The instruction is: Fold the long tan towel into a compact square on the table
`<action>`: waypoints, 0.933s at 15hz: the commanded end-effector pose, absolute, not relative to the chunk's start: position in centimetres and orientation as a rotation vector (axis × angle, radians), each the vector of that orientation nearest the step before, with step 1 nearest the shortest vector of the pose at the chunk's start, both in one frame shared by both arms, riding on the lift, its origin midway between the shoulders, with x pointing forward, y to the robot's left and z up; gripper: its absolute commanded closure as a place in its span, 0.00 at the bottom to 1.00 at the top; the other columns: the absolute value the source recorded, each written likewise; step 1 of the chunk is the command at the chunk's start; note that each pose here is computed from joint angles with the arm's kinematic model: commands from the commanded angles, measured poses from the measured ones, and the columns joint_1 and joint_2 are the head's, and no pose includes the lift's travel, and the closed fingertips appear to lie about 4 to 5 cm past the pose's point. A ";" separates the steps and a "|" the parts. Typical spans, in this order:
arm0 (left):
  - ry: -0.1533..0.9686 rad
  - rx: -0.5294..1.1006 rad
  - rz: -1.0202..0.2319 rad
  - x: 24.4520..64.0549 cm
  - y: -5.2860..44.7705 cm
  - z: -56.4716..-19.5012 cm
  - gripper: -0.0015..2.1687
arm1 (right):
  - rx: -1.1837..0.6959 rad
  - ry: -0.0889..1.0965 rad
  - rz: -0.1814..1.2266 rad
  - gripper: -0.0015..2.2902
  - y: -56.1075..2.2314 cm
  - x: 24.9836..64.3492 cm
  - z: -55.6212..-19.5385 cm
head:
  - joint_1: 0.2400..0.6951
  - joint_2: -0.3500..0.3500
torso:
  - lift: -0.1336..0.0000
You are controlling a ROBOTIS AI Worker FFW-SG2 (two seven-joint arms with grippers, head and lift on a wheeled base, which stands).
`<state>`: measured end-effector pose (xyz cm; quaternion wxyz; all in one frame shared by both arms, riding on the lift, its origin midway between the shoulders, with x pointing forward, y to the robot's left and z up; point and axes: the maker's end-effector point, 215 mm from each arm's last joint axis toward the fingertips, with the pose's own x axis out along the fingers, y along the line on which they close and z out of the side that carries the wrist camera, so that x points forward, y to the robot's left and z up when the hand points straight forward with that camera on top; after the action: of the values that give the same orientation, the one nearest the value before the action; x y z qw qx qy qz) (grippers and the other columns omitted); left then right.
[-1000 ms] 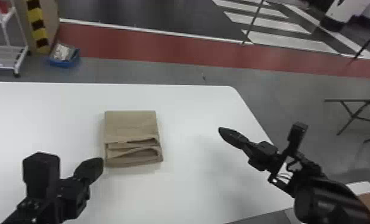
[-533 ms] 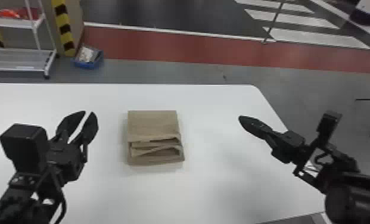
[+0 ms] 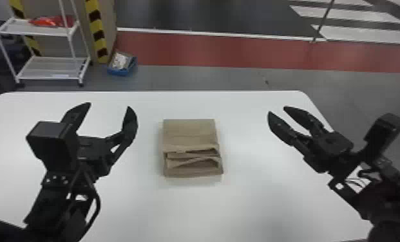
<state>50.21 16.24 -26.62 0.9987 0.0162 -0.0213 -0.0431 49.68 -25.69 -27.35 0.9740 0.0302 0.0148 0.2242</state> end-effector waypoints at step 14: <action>-0.122 0.088 0.006 49.1 17.7 -28.0 0.03 | 0.082 -0.068 0.070 0.03 -30.9 43.8 -28.7 | 1.00 0.30 | 0.07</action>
<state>49.14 17.65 -27.87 0.9971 0.0438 -0.0619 0.0025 44.27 -30.16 -28.70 0.9977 0.0446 -0.0303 0.0402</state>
